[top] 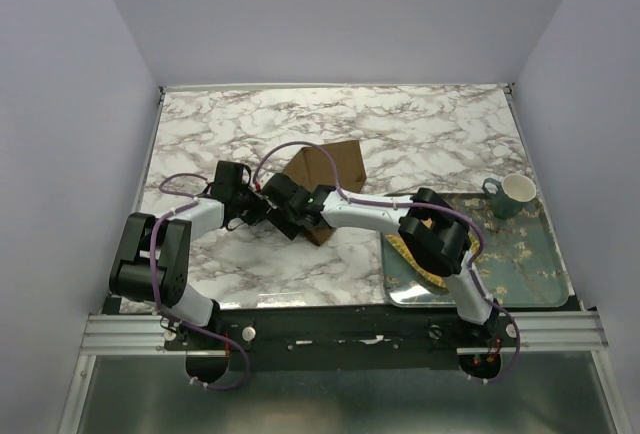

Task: Fold the napkin, place the utensils inside, and roll it up
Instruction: Roll the napkin with the utensil

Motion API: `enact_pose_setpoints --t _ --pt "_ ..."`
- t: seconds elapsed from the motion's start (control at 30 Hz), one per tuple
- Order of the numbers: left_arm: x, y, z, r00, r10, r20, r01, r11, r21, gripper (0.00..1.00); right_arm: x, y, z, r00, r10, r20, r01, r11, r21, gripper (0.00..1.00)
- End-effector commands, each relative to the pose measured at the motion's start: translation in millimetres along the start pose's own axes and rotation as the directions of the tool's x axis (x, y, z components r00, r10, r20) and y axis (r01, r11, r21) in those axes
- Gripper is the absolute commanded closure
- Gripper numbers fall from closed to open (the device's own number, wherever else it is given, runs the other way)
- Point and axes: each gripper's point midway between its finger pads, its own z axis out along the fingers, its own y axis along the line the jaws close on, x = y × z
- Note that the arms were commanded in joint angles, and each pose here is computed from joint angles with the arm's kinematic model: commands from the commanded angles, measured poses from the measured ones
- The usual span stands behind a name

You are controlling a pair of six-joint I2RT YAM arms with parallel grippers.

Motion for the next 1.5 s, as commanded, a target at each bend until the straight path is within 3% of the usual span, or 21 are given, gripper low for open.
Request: enact_pose_setpoints --t 0.0,0.2,0.43,0.63,0.77,0.83,0.97,1.17,1.33,1.47 --pt "5.5 1.0 0.3 0.998 -0.025 -0.049 0.025 1.000 -0.014 1.00 24.1 -7.4 21.4 0.999 -0.002 -0.035 0.004 0.997 0.075 0.35" --pt "2.3 1.4 -1.8 0.998 -0.022 -0.050 0.021 1.000 -0.013 1.00 51.1 -7.7 37.5 0.995 -0.006 -0.098 0.016 0.995 0.099 0.42" --pt "0.1 -3.8 -3.8 0.998 -0.014 -0.060 0.014 1.000 0.002 1.00 65.5 -11.1 38.8 0.992 -0.006 -0.128 0.022 0.992 0.121 0.65" --pt "-6.4 -12.8 -5.0 0.999 0.025 -0.045 -0.024 0.999 0.025 1.00 59.2 8.4 34.5 0.993 0.017 -0.114 -0.016 1.000 0.007 0.85" --pt "-13.6 -20.0 -6.2 0.997 0.068 -0.029 -0.067 0.997 0.030 1.00 54.1 25.0 31.0 0.990 0.070 -0.121 -0.087 0.985 -0.147 0.99" --pt "-17.2 -25.1 -8.2 0.995 0.102 -0.015 -0.101 0.994 0.045 1.00 49.7 30.1 25.9 0.987 0.104 -0.124 -0.129 0.967 -0.218 0.99" --pt "-31.6 -37.2 -19.8 0.983 0.169 0.064 -0.174 0.982 0.067 0.66 38.2 32.9 15.8 0.972 0.184 -0.146 -0.226 0.902 -0.367 0.99" --pt "-47.0 -49.1 -49.9 0.945 0.284 0.164 -0.296 0.954 0.049 0.37 29.4 33.8 4.7 0.929 0.312 -0.201 -0.370 0.735 -0.568 0.99" --pt "-38.0 -44.9 -69.6 0.931 0.313 0.188 -0.330 0.942 0.067 0.41 28.4 29.5 2.4 0.874 0.392 -0.286 -0.474 0.562 -0.678 1.00" --pt "-15.0 -35.8 -69.9 0.937 0.318 0.148 -0.337 0.932 0.134 0.41 31.0 20.8 5.9 0.841 0.423 -0.337 -0.525 0.492 -0.694 0.99"
